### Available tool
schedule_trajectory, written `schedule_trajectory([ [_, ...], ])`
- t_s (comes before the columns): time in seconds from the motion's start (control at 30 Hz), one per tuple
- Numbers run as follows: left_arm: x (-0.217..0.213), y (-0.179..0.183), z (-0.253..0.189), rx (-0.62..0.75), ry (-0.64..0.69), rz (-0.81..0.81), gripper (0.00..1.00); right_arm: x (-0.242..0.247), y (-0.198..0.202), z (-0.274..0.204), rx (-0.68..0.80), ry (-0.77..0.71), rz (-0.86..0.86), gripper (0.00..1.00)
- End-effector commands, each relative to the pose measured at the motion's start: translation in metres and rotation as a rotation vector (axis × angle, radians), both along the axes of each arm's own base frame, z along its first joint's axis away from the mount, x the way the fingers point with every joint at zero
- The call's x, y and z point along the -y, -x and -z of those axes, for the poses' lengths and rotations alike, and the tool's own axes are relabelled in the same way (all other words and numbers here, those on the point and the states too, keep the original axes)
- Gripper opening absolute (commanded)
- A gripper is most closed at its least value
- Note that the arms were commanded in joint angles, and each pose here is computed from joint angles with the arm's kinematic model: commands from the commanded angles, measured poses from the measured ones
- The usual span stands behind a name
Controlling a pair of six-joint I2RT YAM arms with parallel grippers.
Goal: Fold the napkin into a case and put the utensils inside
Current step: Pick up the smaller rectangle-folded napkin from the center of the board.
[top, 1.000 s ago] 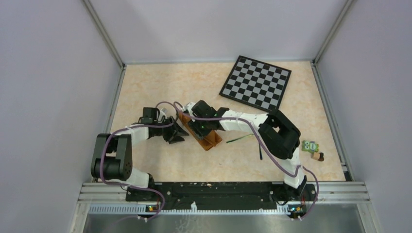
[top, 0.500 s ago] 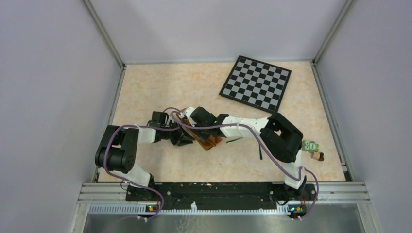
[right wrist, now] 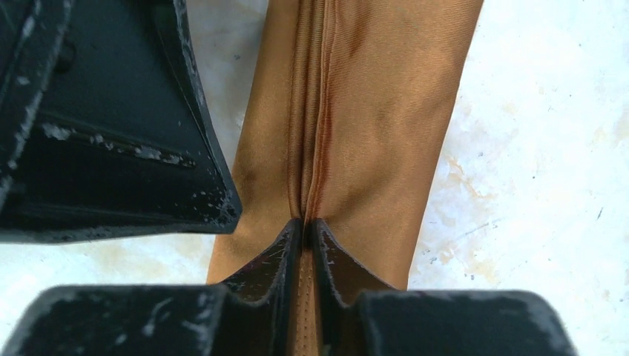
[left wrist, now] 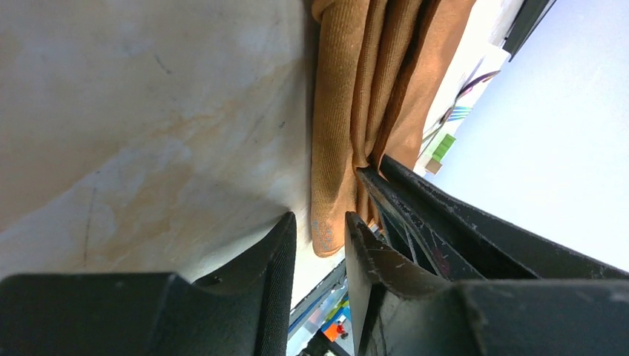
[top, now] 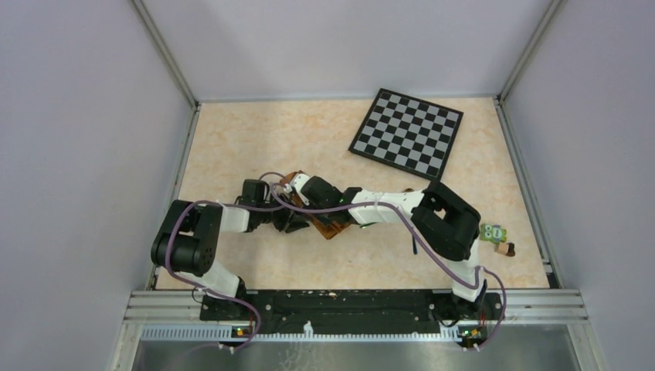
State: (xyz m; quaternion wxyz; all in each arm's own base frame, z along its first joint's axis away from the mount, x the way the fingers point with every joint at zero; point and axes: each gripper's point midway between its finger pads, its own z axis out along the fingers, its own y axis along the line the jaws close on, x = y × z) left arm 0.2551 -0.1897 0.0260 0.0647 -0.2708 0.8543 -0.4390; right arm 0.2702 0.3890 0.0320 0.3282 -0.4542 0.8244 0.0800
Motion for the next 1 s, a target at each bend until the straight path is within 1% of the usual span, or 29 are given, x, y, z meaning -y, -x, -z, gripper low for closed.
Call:
schedule_trajectory([
  [0.0, -0.006, 0.004, 0.025, -0.033, -0.078, -0.051, 0.36, -0.016, -0.004, -0.017, 0.068, -0.047, 0.003, 0.05],
  [0.03, -0.006, 0.004, 0.028, -0.04, -0.077, -0.052, 0.34, -0.018, -0.004, -0.021, 0.065, -0.059, 0.002, 0.01],
  [0.07, -0.005, 0.005, 0.031, -0.048, -0.073, -0.052, 0.32, -0.019, -0.004, -0.026, 0.064, -0.07, 0.003, 0.0],
  [0.2, -0.004, 0.006, 0.036, -0.058, -0.074, -0.06, 0.23, -0.025, 0.001, -0.04, 0.043, -0.114, -0.005, 0.0],
  [0.37, -0.005, 0.009, 0.04, -0.059, -0.079, -0.068, 0.13, -0.039, 0.018, -0.052, -0.052, -0.213, -0.022, 0.0],
  [0.43, -0.005, 0.01, 0.041, -0.064, -0.081, -0.072, 0.08, -0.043, 0.021, -0.052, -0.078, -0.235, -0.017, 0.0],
  [0.5, -0.006, 0.011, 0.042, -0.063, -0.086, -0.079, 0.0, -0.045, 0.022, -0.052, -0.096, -0.253, -0.009, 0.0],
  [0.7, -0.007, 0.012, 0.042, -0.058, -0.088, -0.09, 0.0, -0.046, 0.023, -0.038, -0.154, -0.275, 0.026, 0.0],
  [0.8, -0.008, 0.011, 0.04, -0.048, -0.093, -0.097, 0.0, -0.043, 0.023, -0.036, -0.211, -0.334, 0.055, 0.0],
  [0.97, -0.01, 0.011, 0.04, -0.04, -0.107, -0.103, 0.0, -0.027, 0.015, -0.005, -0.309, -0.374, 0.122, 0.0],
])
